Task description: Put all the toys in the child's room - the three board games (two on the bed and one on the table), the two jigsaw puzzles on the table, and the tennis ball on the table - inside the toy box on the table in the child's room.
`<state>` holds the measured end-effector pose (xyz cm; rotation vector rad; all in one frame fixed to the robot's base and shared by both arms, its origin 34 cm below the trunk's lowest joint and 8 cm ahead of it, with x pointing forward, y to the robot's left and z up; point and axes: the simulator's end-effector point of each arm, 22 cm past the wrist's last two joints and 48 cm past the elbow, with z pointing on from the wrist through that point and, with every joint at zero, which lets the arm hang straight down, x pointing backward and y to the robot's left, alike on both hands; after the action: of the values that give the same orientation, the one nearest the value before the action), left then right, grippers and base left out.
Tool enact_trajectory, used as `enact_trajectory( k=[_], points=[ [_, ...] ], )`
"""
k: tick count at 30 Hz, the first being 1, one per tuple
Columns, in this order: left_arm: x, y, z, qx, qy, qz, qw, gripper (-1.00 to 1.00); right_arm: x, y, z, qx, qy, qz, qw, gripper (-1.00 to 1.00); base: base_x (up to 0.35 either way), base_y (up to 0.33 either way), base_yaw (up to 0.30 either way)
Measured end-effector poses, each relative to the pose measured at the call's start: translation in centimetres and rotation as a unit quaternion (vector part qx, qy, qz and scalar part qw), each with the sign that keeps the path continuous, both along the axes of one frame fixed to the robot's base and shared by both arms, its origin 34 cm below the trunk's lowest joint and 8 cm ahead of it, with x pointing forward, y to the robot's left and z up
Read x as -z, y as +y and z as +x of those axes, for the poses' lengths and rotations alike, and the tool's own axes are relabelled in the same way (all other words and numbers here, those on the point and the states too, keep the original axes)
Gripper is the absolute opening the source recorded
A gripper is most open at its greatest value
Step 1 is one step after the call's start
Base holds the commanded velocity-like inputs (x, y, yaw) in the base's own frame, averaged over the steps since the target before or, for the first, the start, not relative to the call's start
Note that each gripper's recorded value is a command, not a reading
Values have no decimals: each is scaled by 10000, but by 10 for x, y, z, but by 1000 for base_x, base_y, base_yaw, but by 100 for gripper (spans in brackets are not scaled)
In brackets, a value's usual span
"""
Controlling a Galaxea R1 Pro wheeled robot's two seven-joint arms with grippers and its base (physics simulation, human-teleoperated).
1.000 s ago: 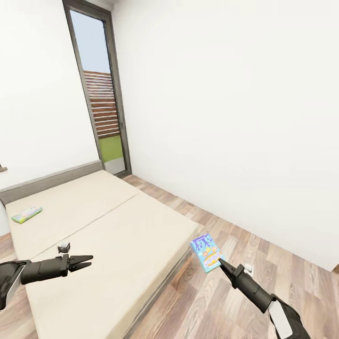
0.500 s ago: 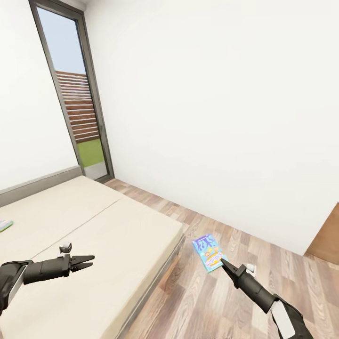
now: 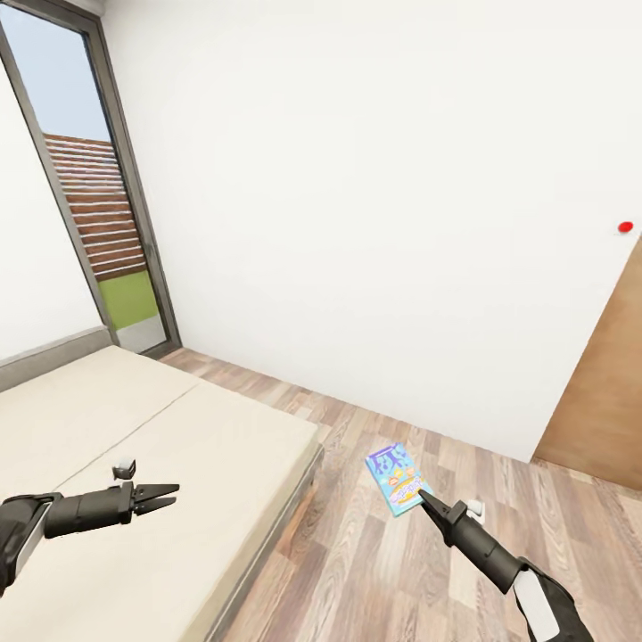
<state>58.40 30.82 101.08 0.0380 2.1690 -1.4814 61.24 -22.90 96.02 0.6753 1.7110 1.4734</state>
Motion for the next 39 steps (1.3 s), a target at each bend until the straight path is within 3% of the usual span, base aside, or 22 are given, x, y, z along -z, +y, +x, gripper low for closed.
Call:
enact_trajectory(
  k=[24,39],
  points=[
    [-8,-1,0,0,-85,1,10000,100,-9,-5,1,14,-86,-42,10000,-100,0,0,-259],
    [-6,1,3,-78,-98,135,9998,100,-13,-9,0,-26,-78,-27,10000,-100,0,0,-260]
  ],
)
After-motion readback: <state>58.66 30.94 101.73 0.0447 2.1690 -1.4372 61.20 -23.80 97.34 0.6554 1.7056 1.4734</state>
